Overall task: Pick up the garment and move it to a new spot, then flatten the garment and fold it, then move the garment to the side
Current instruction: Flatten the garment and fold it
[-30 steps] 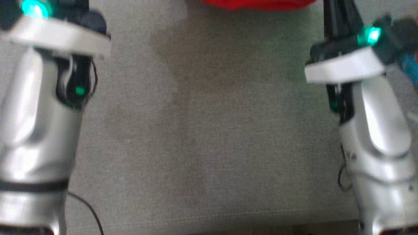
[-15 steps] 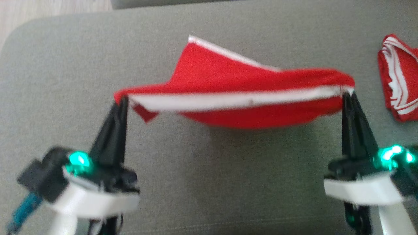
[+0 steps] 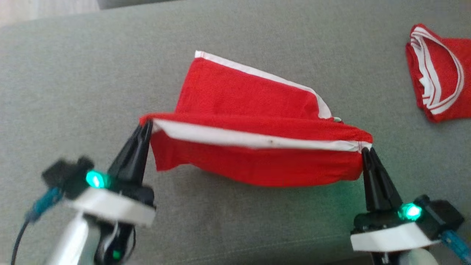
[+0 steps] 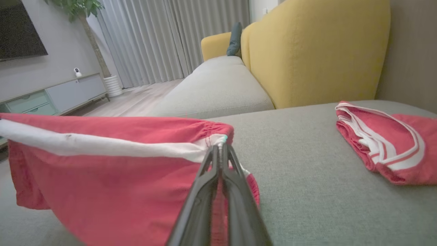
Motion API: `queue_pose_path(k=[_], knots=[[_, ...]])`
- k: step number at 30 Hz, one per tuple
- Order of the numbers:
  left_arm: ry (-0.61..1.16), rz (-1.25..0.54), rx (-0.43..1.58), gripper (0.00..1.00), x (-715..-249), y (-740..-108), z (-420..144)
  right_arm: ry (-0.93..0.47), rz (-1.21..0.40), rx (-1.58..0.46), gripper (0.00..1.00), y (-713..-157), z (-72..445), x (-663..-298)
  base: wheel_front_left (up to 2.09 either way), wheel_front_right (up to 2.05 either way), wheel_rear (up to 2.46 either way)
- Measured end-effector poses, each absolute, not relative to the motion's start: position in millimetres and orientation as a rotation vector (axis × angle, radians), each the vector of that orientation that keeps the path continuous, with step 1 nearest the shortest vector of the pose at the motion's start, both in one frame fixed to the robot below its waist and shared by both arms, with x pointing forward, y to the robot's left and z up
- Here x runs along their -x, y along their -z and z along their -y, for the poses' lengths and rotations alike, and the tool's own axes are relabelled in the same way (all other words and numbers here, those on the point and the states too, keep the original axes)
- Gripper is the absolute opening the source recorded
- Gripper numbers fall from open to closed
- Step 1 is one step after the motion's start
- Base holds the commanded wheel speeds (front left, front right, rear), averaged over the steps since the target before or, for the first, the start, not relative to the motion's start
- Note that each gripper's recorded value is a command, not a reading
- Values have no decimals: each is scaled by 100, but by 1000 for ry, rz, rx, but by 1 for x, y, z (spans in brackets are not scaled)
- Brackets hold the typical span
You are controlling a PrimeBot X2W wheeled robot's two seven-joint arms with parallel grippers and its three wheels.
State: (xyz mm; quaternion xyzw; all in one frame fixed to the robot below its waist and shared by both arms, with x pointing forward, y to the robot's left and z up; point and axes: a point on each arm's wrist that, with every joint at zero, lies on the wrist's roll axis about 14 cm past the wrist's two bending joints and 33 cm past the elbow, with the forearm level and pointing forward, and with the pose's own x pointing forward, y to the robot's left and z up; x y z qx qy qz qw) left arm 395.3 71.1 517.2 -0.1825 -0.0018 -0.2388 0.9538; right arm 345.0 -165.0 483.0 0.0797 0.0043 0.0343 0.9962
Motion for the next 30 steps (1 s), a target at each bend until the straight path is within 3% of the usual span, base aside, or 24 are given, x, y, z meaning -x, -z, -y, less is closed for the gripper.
queue_pose_path(k=[16, 24, 25, 26, 27, 28, 29, 30], knots=[[624, -167, 188, 0, -533, -428, -9, 14, -100, -240, 0, -437, 191, -411, 0, 0, 0], [656, -266, 146, 0, -551, -391, 10, 23, -157, -253, 0, -415, 192, -417, 0, 0, 0], [658, -269, 140, 10, -552, -391, 11, 23, -162, -256, 0, -413, 192, -417, 0, 0, 0], [660, -270, 137, 33, -554, -391, 13, 23, -164, -261, 0, -413, 191, -416, 0, 0, 0], [660, -267, 137, 66, -555, -392, 14, 24, -166, -264, 19, -412, 191, -416, 0, 0, 0], [663, -261, 134, 100, -557, -394, 16, 27, -163, -273, 48, -413, 192, -416, 0, 0, 0], [665, -249, 138, 100, -557, -398, 18, 28, -159, -280, 100, -414, 192, -416, 0, 0, 0], [668, -238, 142, 100, -557, -402, 20, 28, -155, -280, 100, -415, 192, -417, 0, 0, 0]])
